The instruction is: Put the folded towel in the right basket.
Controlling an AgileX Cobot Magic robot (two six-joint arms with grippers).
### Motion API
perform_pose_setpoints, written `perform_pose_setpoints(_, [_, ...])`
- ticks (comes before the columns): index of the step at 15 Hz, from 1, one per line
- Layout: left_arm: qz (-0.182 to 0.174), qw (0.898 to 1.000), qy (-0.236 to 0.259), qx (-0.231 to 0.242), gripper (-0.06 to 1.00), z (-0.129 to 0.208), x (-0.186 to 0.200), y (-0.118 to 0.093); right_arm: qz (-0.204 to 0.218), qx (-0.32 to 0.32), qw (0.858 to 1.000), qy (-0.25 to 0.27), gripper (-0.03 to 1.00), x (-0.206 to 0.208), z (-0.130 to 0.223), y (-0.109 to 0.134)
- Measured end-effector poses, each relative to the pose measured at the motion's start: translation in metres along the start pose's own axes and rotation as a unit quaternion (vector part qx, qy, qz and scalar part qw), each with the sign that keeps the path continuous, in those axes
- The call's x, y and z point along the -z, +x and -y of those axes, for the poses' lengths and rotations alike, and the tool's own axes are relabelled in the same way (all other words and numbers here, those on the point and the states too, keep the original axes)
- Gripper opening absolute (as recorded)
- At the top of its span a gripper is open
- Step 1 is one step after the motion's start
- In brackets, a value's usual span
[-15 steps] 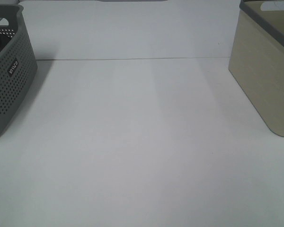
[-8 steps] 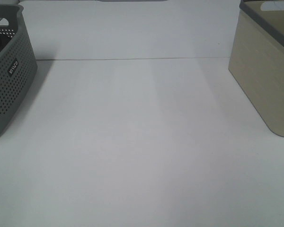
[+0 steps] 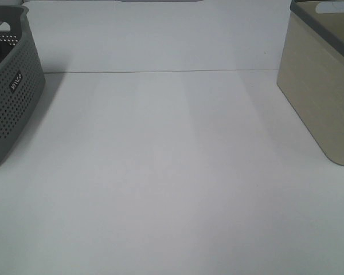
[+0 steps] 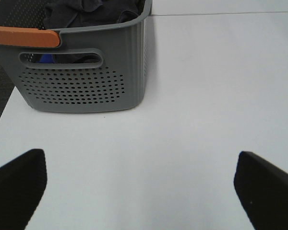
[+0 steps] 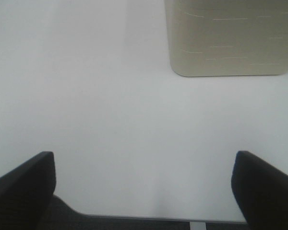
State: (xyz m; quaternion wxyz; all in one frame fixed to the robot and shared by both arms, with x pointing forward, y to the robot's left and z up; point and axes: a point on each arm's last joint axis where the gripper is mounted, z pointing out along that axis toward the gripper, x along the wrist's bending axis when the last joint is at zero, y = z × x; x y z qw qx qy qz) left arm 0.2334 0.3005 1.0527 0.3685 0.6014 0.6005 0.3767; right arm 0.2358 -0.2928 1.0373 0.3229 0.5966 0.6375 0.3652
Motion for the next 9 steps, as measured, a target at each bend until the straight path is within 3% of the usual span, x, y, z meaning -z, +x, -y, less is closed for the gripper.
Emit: perform_pose_setpoints(9, [0.0, 1.0, 0.0, 0.0, 0.99, 0.0, 0.0, 0.0, 0.005, -0.007, 1.0, 0.0, 0.96, -0.0001, -0.0001, 0.0006])
